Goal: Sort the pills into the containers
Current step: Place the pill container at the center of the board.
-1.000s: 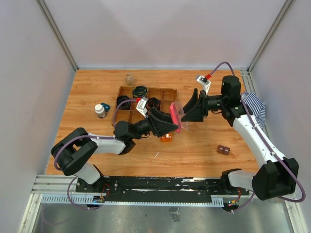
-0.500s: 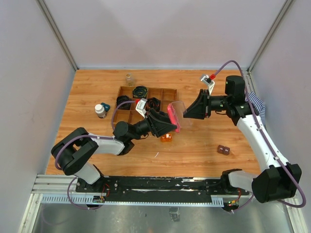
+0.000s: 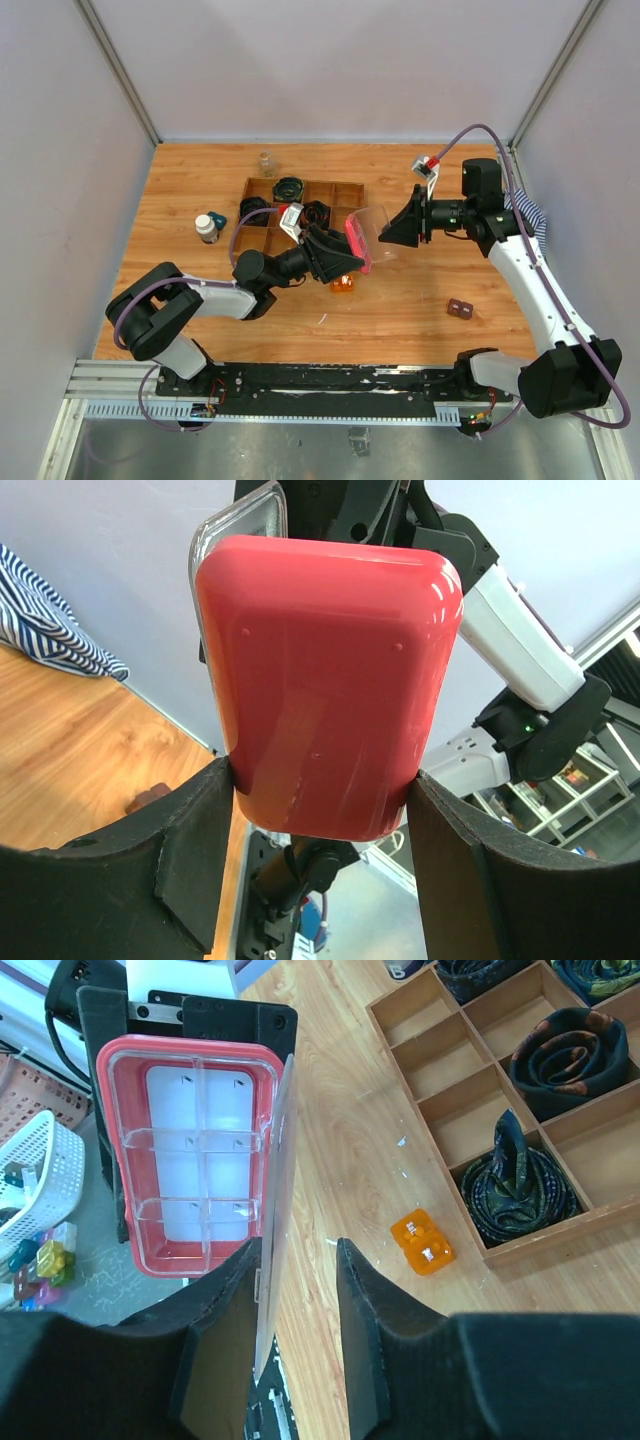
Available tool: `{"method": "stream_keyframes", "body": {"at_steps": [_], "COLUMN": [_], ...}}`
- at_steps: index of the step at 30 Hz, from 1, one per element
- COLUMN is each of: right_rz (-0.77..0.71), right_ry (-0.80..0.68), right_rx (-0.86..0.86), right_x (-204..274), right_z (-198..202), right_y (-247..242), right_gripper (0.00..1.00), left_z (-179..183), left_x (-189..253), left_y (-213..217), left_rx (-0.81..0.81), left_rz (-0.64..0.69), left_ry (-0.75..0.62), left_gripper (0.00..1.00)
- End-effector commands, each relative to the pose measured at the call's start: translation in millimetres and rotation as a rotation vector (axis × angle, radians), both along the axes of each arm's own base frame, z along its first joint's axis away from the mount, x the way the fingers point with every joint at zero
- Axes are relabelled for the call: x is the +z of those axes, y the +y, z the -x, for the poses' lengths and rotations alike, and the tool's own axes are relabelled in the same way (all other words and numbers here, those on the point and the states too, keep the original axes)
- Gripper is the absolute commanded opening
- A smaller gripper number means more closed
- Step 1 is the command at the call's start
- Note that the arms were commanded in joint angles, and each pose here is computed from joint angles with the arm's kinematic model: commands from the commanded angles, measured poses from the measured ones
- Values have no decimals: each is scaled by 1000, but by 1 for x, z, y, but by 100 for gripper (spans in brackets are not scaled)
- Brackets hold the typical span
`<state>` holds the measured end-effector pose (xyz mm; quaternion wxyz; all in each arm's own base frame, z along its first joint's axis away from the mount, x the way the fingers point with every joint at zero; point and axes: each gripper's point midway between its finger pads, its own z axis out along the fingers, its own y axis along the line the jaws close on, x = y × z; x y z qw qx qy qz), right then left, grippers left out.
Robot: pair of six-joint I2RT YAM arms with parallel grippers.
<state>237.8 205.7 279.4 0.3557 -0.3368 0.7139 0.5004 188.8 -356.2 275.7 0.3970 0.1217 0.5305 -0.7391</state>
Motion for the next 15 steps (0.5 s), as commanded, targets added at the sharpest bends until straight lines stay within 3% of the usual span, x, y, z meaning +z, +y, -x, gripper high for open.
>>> {"method": "stream_keyframes", "body": {"at_steps": [1, 5, 6, 7, 12, 15], "right_rz": [35, 29, 30, 33, 64, 92], "right_ry": [-49, -48, -58, -69, -116, -142], "right_rx": [-7, -2, -6, -13, -37, -46], "right_x": [1, 3, 5, 6, 8, 6], "right_z": [-4, -3, -3, -3, -5, -7], "right_y": [3, 4, 4, 3, -3, -6], "right_gripper": [30, 3, 1, 1, 1, 1], "left_z": [22, 18, 15, 13, 1, -4], "left_x": [49, 44, 41, 38, 22, 11], "left_y": [10, 7, 7, 7, 14, 21], "left_rx": [-29, -10, 3, 20, 124, 185], "left_rz": [160, 136, 126, 115, 43, -10], "left_ry": [-194, -185, -179, -170, -148, -149], "left_gripper": [0, 2, 7, 14, 70, 86]}}
